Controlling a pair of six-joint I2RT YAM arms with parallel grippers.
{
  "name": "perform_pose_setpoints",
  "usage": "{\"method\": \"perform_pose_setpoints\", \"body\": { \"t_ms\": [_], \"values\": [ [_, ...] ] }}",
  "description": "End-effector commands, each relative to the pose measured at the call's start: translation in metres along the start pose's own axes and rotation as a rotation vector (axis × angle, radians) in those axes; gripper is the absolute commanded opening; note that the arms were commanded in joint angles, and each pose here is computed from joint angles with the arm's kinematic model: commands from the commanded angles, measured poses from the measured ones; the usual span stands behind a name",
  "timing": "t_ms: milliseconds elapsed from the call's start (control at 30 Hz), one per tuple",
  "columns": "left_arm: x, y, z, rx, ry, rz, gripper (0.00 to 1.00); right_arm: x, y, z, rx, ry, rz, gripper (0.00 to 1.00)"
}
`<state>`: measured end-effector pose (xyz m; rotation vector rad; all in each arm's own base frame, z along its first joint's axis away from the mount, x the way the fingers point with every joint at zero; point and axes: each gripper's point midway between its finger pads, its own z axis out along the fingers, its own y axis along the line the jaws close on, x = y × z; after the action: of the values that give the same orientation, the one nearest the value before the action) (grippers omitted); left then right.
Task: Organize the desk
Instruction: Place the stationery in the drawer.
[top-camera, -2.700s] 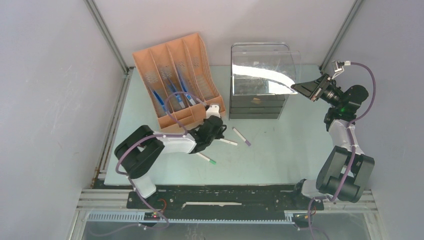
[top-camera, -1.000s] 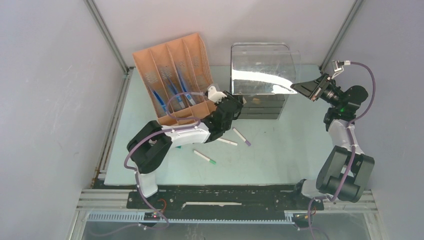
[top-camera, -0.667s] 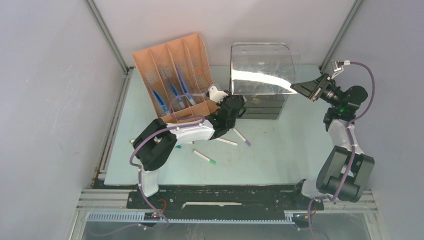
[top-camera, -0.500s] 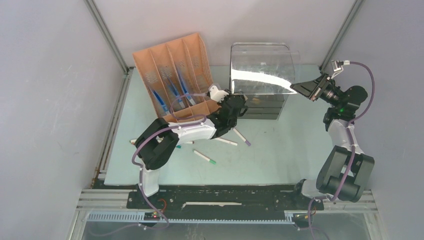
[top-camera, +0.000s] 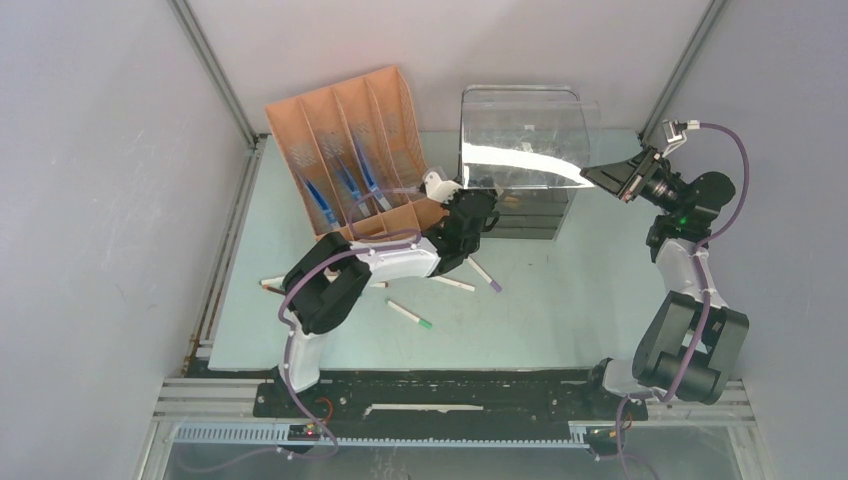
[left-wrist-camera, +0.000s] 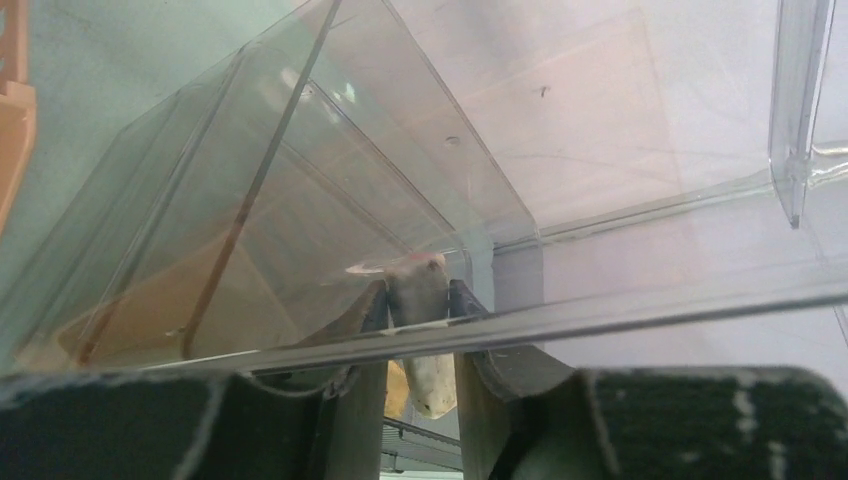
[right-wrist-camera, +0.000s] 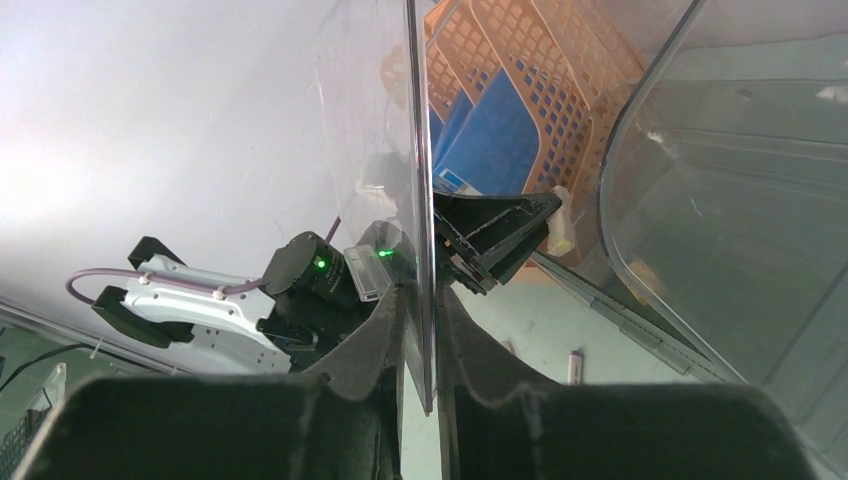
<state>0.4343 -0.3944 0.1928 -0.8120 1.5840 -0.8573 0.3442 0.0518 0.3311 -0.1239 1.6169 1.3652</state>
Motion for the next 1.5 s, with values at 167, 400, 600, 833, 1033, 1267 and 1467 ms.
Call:
{"method": "perform_pose_setpoints", "body": {
  "t_ms": [167,400,600,833,1033,1267,1467],
  "values": [
    [-0.013,-0.024,0.006,0.093,-0.052,0.0,0.47,-0.002,0.006,0.0,-0.017,0.004,-0.043,0.2],
    [-0.02,-0.039,-0.01,0.189,-0.025,0.02,0.47,-0.001,0.005,0.0,-0.017,0.005,-0.042,0.19],
    [-0.019,-0.056,-0.037,0.371,0.035,0.097,0.56,0.0,0.003,0.0,-0.017,0.001,-0.041,0.2],
    [-0.016,-0.05,-0.07,0.505,0.082,0.203,0.63,0.001,0.002,0.002,-0.019,0.006,-0.037,0.2],
    [-0.012,-0.036,-0.104,0.655,0.111,0.26,0.65,0.002,-0.001,0.002,-0.014,0.005,-0.037,0.2],
    [-0.016,-0.006,-0.126,0.711,0.104,0.432,0.72,0.003,-0.003,0.003,-0.007,0.008,-0.039,0.2],
    [-0.03,-0.003,-0.142,0.801,0.076,0.53,0.87,0.004,-0.004,0.003,-0.004,0.01,-0.046,0.2]
  ]
}}
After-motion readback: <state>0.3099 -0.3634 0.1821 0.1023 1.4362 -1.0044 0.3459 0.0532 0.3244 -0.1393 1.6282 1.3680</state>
